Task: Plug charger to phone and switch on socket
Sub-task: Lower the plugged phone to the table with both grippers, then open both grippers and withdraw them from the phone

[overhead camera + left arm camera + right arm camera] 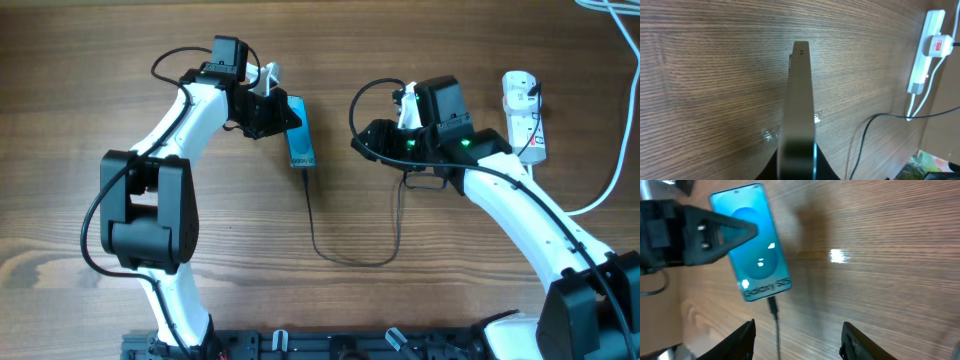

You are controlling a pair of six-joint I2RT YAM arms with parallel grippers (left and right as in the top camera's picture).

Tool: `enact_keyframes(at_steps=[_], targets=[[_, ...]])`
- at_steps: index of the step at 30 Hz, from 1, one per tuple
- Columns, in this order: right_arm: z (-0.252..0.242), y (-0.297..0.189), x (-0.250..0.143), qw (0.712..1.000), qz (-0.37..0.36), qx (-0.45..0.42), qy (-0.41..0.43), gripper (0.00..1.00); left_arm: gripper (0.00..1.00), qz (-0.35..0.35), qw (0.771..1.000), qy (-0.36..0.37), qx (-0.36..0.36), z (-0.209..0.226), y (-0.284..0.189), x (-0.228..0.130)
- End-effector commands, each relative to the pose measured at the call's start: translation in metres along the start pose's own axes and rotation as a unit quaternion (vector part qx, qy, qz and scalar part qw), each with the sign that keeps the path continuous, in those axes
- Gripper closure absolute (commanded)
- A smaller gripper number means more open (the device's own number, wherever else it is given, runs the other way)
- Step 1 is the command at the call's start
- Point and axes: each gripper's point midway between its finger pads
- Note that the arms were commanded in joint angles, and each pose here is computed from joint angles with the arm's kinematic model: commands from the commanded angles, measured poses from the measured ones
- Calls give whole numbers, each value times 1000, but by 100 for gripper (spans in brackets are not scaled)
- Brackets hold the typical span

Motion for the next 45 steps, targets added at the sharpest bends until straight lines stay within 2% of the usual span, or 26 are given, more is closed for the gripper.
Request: enact_keyframes(at_steps=[1, 7, 18, 22, 32, 36, 41, 45], targets=[[-4, -5, 10, 999, -28, -23, -11, 44, 96, 0, 1000, 11, 3, 3, 3, 1], [-10, -6, 10, 999, -28, -36, -7, 43, 96, 24, 999, -32, 4, 18, 23, -9], [-13, -6, 9, 999, -27, -42, -7, 43, 96, 30, 999, -35, 7, 22, 27, -12], [-14, -6, 7, 999, -24, -46, -6, 43, 96, 31, 997, -36, 66, 44, 28, -14], [-15, -6, 6, 999, -22, -47, -10, 43, 96, 60, 994, -55, 70, 62, 50, -30], [-15, -6, 6, 999, -22, -48, -11, 43, 87, 60, 994, -55, 70, 62, 50, -30], [-15, -6, 6, 998, -22, -48, -15, 43, 86, 61, 994, -55, 70, 62, 50, -30], [-15, -6, 6, 998, -22, -48, -15, 42, 77, 65, 993, -57, 75, 63, 49, -32]])
Point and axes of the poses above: each gripper's point midway between its finger pads, its own y axis out along the fingers, its own z axis along the line the jaws close on, x = y × z, and after that the axes turned 15 degrees about y, right-handed
